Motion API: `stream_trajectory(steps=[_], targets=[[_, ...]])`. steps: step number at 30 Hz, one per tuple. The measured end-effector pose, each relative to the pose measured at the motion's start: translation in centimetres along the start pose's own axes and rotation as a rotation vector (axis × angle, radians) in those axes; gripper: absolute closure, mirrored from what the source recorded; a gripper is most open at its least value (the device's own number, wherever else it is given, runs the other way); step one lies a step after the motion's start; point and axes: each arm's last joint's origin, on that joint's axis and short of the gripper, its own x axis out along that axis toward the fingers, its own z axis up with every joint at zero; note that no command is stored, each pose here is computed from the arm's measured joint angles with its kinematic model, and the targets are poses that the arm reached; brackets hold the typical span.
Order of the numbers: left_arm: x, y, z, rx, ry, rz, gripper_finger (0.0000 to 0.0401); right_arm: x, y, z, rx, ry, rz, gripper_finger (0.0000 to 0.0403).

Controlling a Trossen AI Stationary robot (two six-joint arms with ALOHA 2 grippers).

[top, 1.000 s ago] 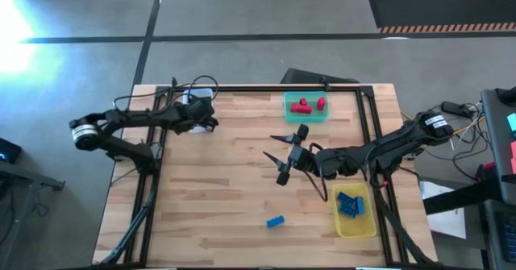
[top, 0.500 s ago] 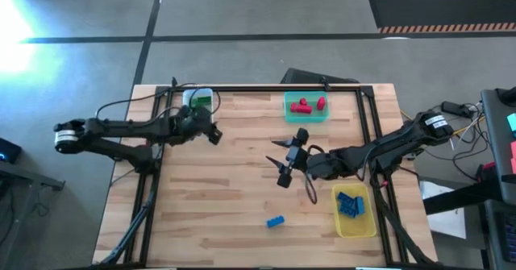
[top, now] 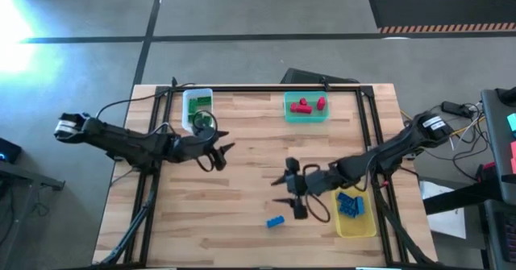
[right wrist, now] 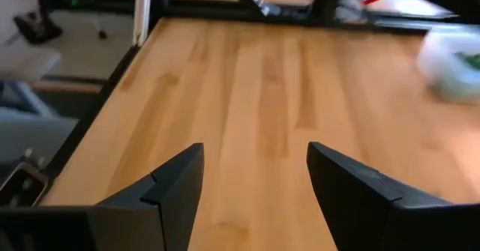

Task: Sort & place blocks by color
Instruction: Put the blue game piece into the yellow bin

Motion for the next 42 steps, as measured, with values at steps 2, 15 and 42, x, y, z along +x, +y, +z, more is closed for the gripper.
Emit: stream_trajectory(steps=[2, 15, 42], targets=[[-0.1, -0.4, 0.1, 0.017, -0.023, -0.024, 0.0200, 0.3, 0.9, -0.5, -0.007, 0.029, 0.019, 0.0177], [-0.3, -0.8, 0.2, 0.015, -0.041, -0.042, 0.0200, 5.6, 5.8, -2.3, -0.030, 0.414, 0.068, 0.0177], [-0.2, -0.8, 0.2, 0.013, -0.039, -0.044, 0.0200, 10.0, 7.6, -4.1, -0.109, 0.808, 0.051, 0.0324]])
